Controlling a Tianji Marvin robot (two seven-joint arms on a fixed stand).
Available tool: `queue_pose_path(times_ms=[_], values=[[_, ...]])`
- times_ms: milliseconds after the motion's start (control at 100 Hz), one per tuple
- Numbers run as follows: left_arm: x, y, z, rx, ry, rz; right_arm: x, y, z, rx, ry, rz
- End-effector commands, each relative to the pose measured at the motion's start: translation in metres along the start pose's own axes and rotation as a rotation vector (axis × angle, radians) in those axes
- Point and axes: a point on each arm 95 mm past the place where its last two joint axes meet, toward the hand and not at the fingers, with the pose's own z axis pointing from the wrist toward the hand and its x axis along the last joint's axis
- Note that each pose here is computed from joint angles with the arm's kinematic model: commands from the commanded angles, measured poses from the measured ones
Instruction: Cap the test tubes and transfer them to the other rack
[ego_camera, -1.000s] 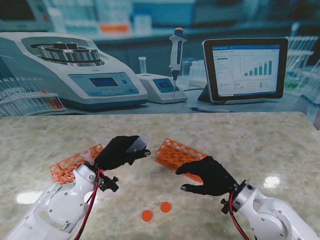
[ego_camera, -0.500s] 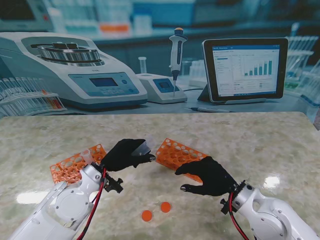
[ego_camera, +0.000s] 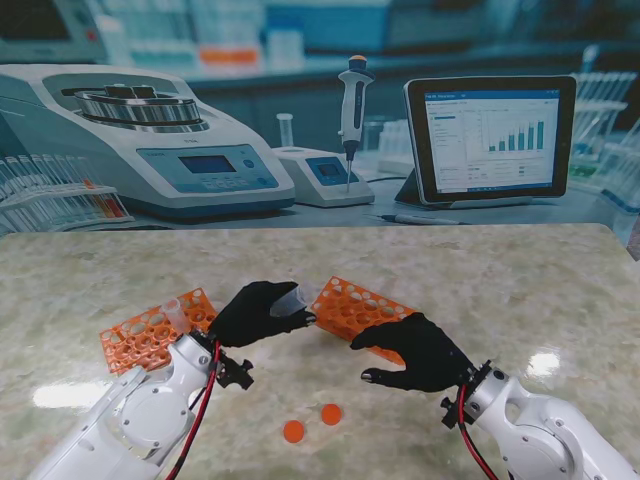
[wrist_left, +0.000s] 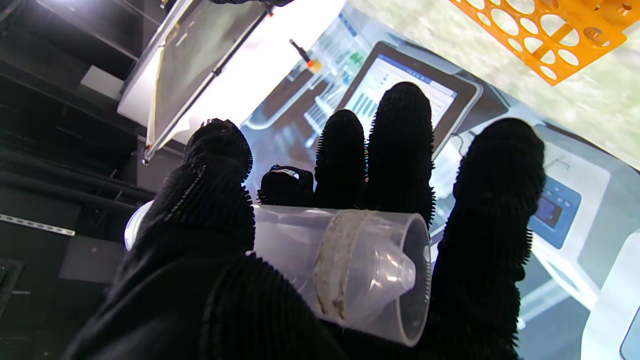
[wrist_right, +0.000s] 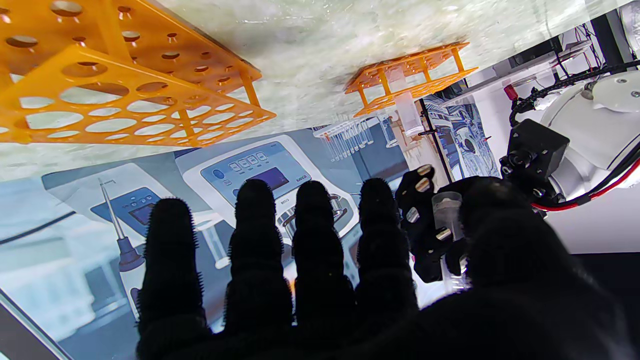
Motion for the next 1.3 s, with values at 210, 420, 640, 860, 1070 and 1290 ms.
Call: queue_pose_path(times_ms=[210, 420, 640, 860, 1070, 1290], values=[[-0.005, 0.012, 0.001, 0.013, -0.009, -0.023, 0.003, -0.003, 0.0, 0.006, 0.008, 0.009], [-0.01, 0.017, 0.001, 0.013, -0.016, -0.023, 0.004, -0.004, 0.001, 0.011, 0.013, 0.008], [-0.016, 0.023, 0.0, 0.006, -0.024, -0.031, 0.005, -0.004, 0.001, 0.013, 0.016, 0.006], [-0.018, 0.024, 0.0, 0.007, -0.028, -0.039, 0.006, -0.005, 0.001, 0.015, 0.023, 0.007], [-0.019, 0.025, 0.001, 0.008, -0.035, -0.053, 0.009, -0.007, 0.002, 0.022, 0.033, 0.009], [-0.019, 0.024, 0.002, 0.001, -0.032, -0.074, 0.013, -0.01, 0.006, 0.051, 0.047, 0.015]])
